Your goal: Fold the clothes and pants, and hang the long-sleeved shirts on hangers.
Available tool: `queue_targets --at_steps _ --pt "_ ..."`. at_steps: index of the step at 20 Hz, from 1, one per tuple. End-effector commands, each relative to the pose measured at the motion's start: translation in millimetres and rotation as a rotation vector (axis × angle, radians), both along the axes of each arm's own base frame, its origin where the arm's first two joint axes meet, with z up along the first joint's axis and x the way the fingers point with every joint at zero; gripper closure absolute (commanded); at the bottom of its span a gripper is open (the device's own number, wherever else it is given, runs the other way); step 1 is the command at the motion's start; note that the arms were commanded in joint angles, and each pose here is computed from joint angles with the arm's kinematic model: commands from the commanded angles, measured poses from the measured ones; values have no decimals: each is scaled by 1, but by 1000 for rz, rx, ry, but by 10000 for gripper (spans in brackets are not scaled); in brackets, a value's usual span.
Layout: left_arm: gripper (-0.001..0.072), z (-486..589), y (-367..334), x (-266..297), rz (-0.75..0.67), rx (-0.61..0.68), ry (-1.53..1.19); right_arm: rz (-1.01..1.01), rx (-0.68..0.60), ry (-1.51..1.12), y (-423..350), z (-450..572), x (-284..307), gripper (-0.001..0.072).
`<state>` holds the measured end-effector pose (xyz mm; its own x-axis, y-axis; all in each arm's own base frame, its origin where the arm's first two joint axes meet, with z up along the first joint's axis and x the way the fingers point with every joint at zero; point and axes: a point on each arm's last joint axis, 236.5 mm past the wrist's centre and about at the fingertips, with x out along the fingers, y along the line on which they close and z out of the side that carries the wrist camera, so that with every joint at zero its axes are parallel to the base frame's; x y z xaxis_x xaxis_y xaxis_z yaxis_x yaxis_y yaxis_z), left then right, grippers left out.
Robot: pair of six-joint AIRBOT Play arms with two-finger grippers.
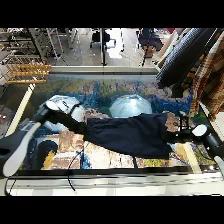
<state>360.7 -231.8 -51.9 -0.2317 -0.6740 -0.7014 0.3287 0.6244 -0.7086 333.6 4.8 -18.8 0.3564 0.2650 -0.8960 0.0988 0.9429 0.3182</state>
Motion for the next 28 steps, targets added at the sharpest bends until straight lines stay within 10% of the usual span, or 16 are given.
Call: queue_targets --at_steps 1,15,16,18,23,28 --pt "692 -49 -33 -3 26 68 37 20 -67 -52 6 46 16 702" --pt "692 169 59 -13 154 15 -299 684 -39 -37 366 -5 37 695" --pt "692 179 68 -18 166 20 -314 686 -34 -60 373 3 45 560" --pt "692 191 81 -18 199 22 -345 676 -34 -89 358 31 65 241" --pt "692 179 70 -5 205 18 -349 553 -79 61 221 70 84 227" --pt "692 115 20 22 166 23 -281 443 274 198 170 36 53 212"
